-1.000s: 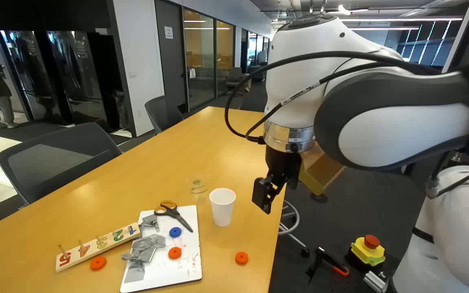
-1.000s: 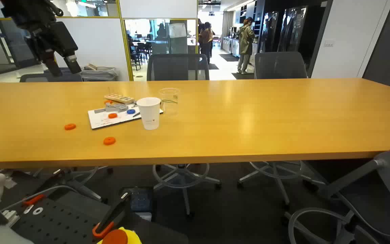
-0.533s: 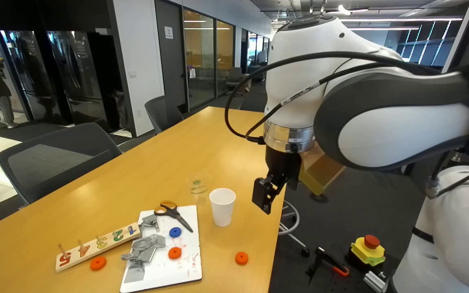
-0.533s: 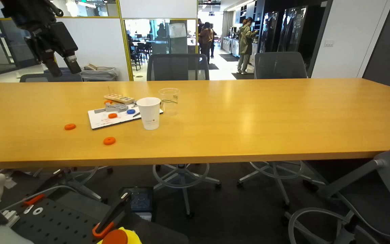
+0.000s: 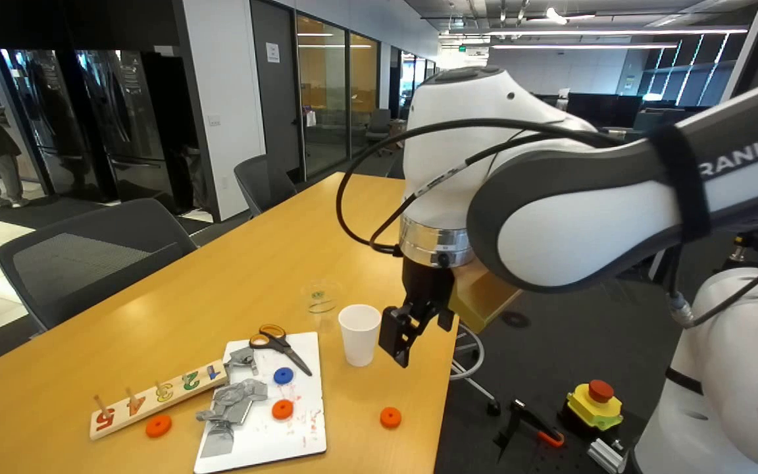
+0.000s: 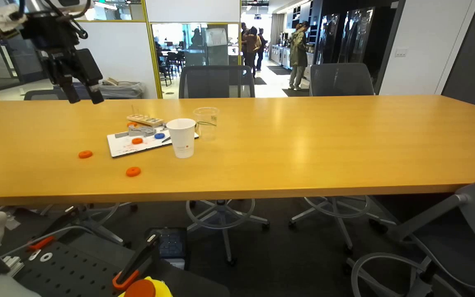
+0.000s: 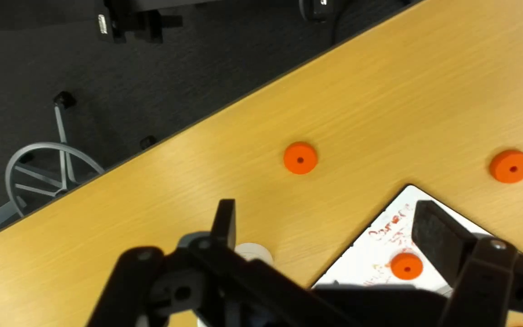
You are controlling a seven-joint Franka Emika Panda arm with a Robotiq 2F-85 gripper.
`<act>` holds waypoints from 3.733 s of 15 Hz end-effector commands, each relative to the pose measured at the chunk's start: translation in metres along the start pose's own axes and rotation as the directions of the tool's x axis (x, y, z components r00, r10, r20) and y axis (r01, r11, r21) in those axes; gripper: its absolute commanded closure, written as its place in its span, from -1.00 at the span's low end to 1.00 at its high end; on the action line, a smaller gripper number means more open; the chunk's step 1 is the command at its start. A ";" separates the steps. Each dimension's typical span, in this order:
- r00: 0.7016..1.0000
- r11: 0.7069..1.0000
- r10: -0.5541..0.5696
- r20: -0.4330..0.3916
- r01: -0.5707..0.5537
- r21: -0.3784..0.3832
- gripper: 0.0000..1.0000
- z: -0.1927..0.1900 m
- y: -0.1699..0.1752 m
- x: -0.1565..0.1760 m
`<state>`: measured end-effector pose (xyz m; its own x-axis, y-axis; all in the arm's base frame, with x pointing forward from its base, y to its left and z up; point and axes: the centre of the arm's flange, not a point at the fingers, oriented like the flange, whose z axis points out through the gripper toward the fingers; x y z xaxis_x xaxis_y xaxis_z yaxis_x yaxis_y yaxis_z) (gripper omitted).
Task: Put the orange blocks inside the white cup and place the blue ring inside the clear cup
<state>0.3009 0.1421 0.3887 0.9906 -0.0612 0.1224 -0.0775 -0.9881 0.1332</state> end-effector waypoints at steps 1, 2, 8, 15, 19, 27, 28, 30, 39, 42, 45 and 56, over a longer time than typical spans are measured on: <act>0.999 0.996 0.015 0.050 -0.019 0.087 -1.00 0.059 -0.003 0.021; 0.998 0.995 0.020 0.066 -0.026 0.100 -1.00 0.072 -0.001 0.026; 0.986 0.984 0.052 0.159 -0.078 0.159 -1.00 0.160 0.021 0.053; 0.978 0.970 0.038 0.204 -0.086 0.229 -1.00 0.205 0.030 0.057; 0.982 0.980 0.012 0.191 -0.050 0.194 -1.00 0.209 0.023 0.054; 0.993 0.987 -0.019 0.115 0.000 0.158 -1.00 0.220 0.014 0.059; 0.994 0.988 -0.019 0.109 0.001 0.155 -1.00 0.222 0.014 0.060; 0.996 0.989 -0.016 0.092 0.002 0.148 -1.00 0.226 0.013 0.062; 0.997 0.992 -0.014 0.075 0.005 0.124 -1.00 0.225 0.008 0.068; 0.993 0.988 -0.011 0.115 -0.007 0.154 -1.00 0.225 0.002 0.062; 0.992 0.985 0.003 0.122 -0.024 0.171 -1.00 0.224 -0.002 0.061; 0.988 0.990 0.038 0.149 -0.058 0.131 -1.00 0.216 0.007 0.060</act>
<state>0.3847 0.0979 0.1741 0.9936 -0.1123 -0.0076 -0.1124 -0.9936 -0.0118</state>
